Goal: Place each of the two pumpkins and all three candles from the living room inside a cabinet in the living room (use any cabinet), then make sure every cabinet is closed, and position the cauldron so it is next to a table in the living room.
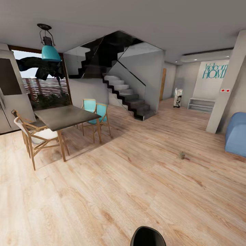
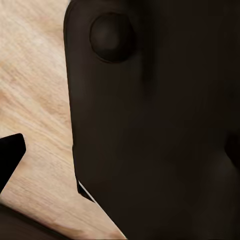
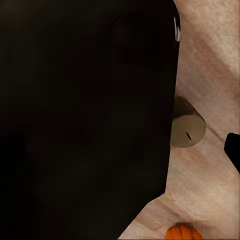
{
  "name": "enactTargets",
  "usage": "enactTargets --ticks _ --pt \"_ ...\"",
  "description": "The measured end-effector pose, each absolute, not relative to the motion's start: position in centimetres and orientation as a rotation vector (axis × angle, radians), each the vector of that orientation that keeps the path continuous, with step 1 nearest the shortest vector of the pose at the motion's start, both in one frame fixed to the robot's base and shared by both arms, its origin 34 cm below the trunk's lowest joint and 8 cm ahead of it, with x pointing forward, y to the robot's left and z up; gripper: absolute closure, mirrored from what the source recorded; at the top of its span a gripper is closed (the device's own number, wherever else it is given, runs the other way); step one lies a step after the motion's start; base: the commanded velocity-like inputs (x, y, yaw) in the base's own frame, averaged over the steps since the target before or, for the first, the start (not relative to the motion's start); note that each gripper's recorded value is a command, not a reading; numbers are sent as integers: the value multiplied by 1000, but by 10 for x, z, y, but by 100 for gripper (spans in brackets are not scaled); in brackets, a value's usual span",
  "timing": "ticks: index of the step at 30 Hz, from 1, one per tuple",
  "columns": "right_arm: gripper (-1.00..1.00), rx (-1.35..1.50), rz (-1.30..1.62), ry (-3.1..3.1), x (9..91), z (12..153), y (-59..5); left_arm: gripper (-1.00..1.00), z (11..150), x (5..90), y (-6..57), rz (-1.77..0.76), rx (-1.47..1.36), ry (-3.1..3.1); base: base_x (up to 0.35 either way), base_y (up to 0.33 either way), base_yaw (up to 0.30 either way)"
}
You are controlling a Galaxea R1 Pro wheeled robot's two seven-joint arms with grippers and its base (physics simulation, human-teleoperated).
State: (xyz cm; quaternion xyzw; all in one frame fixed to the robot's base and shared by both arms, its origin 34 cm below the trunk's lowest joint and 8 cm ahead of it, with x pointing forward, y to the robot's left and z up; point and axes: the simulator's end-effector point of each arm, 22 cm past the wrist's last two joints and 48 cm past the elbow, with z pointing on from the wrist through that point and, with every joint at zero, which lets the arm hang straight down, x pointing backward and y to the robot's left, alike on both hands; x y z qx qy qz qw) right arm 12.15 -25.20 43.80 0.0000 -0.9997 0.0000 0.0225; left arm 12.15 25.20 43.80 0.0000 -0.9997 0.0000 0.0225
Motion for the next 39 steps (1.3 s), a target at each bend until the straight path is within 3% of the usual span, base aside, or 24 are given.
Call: enactTargets --ticks 25,39 --pt "-100 38 -16 -3160 167 438 -245 -100 438 126 268 -42 73 -3118 0 3 0" --pt "-100 -11 10 -3161 159 437 -253 -100 438 122 272 -30 6 -3106 0 225 0"
